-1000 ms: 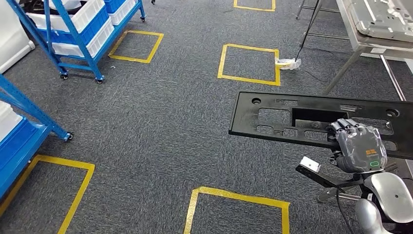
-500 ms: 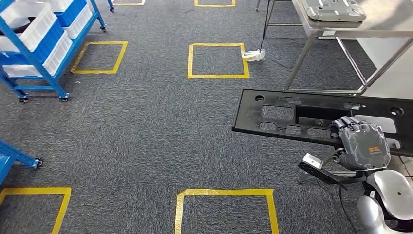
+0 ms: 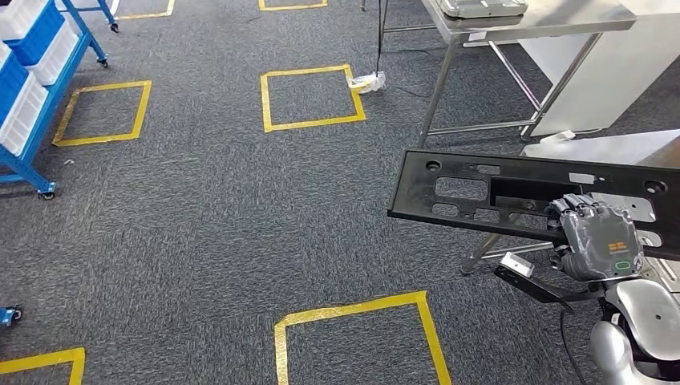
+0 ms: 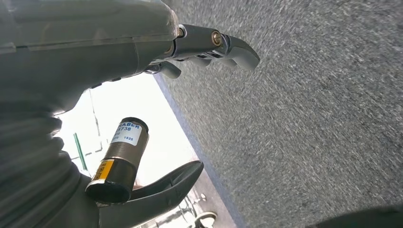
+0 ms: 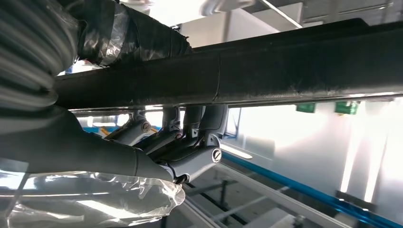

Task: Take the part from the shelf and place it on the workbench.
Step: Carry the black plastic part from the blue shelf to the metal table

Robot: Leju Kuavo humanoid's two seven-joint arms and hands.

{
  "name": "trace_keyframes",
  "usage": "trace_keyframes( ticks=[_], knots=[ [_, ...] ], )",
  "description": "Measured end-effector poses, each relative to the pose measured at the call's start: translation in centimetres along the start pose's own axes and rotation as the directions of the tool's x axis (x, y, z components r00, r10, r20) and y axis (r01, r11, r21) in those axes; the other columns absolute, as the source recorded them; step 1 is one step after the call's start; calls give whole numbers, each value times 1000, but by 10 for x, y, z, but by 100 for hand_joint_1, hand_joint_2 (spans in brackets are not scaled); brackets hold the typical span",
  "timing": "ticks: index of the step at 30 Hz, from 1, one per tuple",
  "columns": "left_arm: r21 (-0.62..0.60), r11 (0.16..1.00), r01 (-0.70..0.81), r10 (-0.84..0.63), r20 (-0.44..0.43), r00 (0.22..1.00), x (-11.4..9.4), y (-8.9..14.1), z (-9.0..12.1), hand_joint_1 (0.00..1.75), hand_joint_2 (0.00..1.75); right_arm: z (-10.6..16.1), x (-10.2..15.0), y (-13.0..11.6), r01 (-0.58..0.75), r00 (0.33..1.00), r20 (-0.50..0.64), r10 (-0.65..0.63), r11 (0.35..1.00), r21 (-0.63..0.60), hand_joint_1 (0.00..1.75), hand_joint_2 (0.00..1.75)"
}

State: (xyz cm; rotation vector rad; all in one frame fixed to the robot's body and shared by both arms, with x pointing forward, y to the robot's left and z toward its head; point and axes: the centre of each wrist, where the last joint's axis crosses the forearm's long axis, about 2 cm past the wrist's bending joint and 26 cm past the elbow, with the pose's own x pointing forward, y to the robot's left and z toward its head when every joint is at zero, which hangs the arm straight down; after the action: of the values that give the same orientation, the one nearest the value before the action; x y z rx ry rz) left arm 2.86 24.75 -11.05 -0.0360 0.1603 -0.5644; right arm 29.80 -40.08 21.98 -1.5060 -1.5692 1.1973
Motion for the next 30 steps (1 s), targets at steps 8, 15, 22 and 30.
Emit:
trace_keyframes(
  ticks=[8, 15, 22, 30],
  knots=[
    [1, 1000, 0, 0, 1, 1000, 1, 0, 0, 0, 175, -2, 1, 0, 5, 1000, -16, -5, 1000, -2, 175, 175],
    [6, 1000, -8, 8, -4, 1000, 0, -1, 0, 0, 175, 1, 0, 2, 24, 998, -52, -24, 1000, -1, 175, 175],
    [-7, 1000, -12, 12, -16, 1000, 0, -1, 0, 0, 175, 9, -16, -1, 31, 991, -133, -31, 1000, -5, 175, 175],
    [-16, 1000, -18, 18, -22, 1000, 0, -3, 0, 0, 175, 14, -25, 2, 55, 980, -190, -54, 998, 4, 175, 175]
  ],
)
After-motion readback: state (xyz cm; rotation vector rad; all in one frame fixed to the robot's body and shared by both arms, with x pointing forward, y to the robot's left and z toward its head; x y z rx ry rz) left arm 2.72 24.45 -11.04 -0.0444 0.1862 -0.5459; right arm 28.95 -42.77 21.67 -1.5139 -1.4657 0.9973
